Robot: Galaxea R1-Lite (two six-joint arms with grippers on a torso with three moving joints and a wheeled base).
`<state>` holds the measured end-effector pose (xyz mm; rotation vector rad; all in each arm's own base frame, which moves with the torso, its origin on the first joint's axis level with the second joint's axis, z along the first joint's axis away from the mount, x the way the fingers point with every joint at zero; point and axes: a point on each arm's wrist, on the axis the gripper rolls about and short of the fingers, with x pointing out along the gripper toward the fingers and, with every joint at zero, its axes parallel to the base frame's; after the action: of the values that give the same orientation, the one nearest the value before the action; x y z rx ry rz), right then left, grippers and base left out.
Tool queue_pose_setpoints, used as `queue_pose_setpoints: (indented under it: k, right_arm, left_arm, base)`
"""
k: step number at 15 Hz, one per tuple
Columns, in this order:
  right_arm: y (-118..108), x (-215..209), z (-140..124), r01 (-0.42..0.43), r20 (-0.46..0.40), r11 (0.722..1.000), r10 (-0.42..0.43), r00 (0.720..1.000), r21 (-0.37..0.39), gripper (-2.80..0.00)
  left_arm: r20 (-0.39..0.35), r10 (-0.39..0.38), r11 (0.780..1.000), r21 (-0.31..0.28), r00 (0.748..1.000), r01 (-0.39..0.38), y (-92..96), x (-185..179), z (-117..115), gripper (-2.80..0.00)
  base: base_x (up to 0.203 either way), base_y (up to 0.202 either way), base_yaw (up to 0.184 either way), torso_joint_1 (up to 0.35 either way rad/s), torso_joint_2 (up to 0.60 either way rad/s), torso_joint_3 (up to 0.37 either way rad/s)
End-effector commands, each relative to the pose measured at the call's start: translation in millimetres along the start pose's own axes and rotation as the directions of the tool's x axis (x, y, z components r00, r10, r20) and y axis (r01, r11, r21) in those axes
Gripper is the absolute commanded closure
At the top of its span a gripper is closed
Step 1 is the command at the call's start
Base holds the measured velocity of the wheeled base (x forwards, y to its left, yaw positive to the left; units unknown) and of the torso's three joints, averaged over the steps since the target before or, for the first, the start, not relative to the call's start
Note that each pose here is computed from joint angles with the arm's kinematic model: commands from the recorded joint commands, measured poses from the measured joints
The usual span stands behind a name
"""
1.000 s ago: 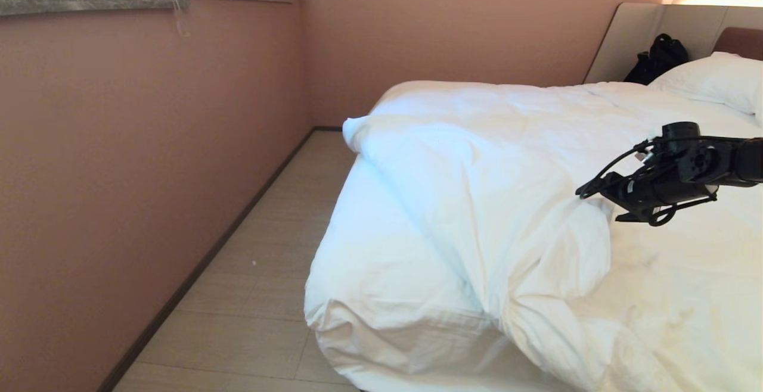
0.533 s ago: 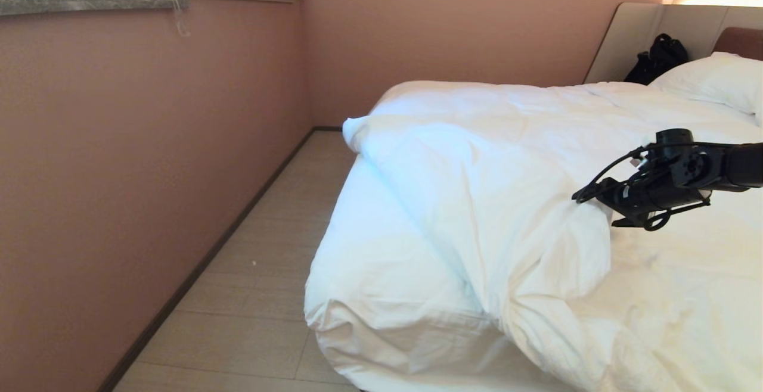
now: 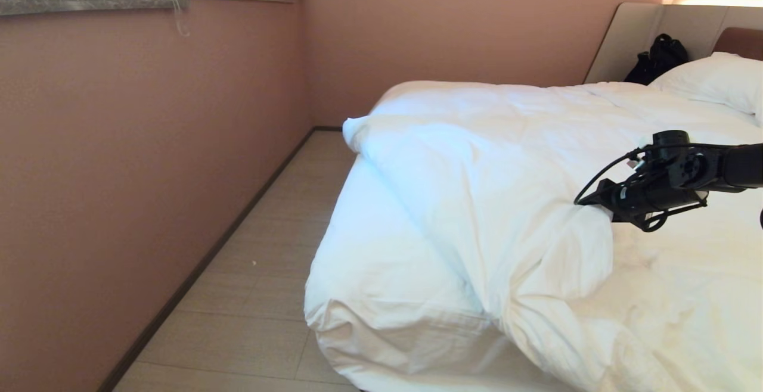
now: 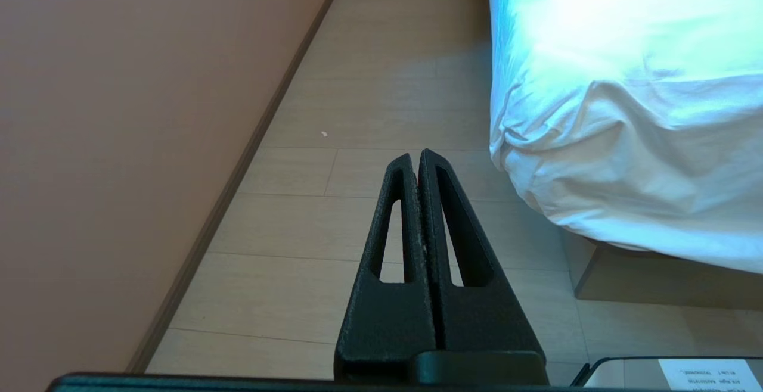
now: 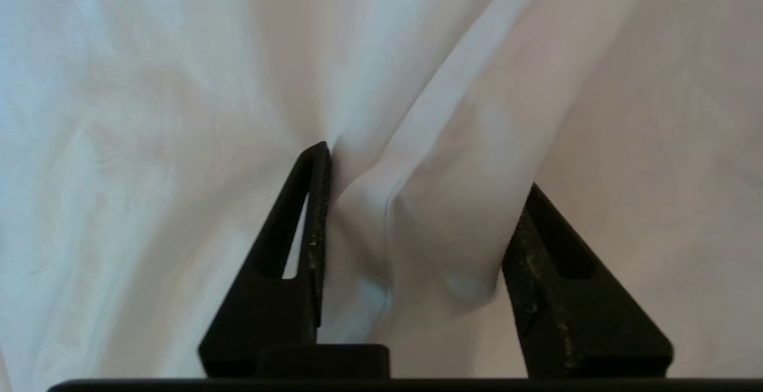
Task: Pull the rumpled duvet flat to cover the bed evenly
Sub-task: Flatten the corners of the folded blanket
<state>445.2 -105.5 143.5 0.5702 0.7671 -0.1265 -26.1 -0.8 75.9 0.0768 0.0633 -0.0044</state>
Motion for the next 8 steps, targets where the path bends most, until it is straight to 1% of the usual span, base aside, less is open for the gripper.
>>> queue_pose_setpoints:
  k: [1, 5, 8]
  right_arm:
    - [3, 1, -2, -0.004, -0.008, 1.000, 0.004, 1.000, -0.002, 0.00]
    - [8, 2, -5, -0.009, -0.015, 1.000, 0.009, 1.000, -0.008, 0.00]
    - [13, -5, -3, -0.019, -0.005, 1.000, 0.019, 1.000, -0.014, 0.00]
  left_arm:
    - [-0.001, 0.000, 1.000, 0.000, 1.000, 0.000, 0.0, 0, 0, 0.00]
    - [0.000, 0.000, 1.000, 0.000, 1.000, 0.000, 0.0, 0, 0, 0.00]
    - [-0.001, 0.000, 1.000, -0.001, 1.000, 0.000, 0.0, 0, 0, 0.00]
  base:
    - [0.000, 0.000, 0.000, 0.000, 0.00, 0.000]
    - [0.000, 0.000, 0.000, 0.000, 0.00, 0.000]
    - [0.000, 0.000, 0.000, 0.000, 0.00, 0.000]
